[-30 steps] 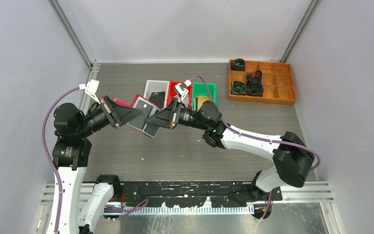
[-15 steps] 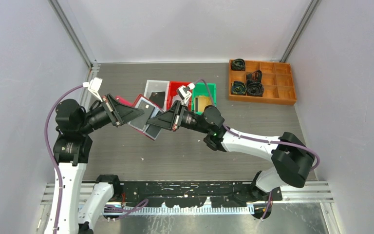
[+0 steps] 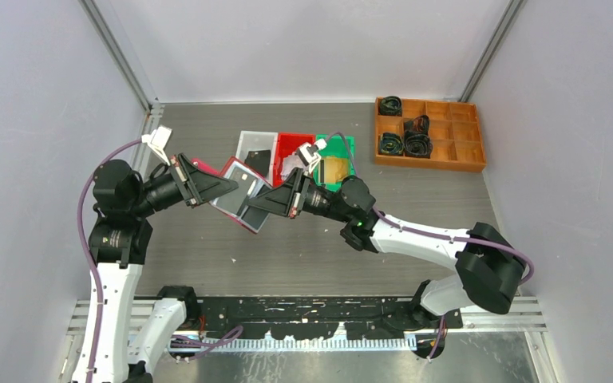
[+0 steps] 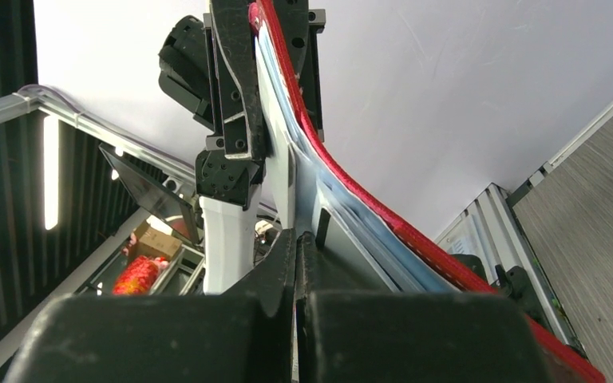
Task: Take the credit cards out of the card holder
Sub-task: Remove the credit card from the card holder.
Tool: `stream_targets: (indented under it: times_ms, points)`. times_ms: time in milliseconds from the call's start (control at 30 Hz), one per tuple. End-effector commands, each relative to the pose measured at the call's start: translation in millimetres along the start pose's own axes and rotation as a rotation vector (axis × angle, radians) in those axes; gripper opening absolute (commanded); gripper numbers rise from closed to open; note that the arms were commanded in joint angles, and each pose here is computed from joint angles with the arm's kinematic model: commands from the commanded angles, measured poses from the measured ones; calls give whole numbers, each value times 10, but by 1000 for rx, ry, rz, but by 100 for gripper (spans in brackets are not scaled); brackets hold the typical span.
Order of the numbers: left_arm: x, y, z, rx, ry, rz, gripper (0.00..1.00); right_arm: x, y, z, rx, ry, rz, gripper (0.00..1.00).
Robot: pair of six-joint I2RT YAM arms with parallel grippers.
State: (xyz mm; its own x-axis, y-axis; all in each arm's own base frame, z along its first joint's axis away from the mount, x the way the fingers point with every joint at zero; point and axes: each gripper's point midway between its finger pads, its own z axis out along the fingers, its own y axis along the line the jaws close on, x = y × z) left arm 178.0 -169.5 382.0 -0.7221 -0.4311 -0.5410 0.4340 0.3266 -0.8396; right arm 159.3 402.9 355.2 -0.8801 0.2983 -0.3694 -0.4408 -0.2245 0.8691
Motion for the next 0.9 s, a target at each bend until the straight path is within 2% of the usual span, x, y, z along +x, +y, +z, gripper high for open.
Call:
stream_targets:
  times_ms: [0, 67, 100, 167, 200, 300, 700, 867]
  points:
    - [-88, -369, -75, 92, -22, 96, 9, 10, 116, -54, -22, 7, -46, 1]
    - [-90, -375, -78, 92, -23, 98, 9, 16, 107, -56, -19, 9, -42, 1]
    - [-93, -376, -79, 92, -24, 99, 9, 9, 118, -48, -22, 8, -41, 5]
    - [-90, -371, -77, 92, -23, 99, 9, -18, 168, -23, -35, 4, -42, 31]
    - [-88, -372, -79, 92, -23, 100, 9, -27, 204, -5, -47, 4, -42, 36]
    - [-94, -357, -78, 87, -32, 102, 9, -77, 339, 58, -91, 1, -46, 44]
    - [-76, -398, -101, 100, -34, 130, 10, -129, 258, 280, -55, 11, -23, 46]
    - [-65, -435, -121, 109, -34, 170, 11, -111, 190, 345, -15, 17, -24, 42]
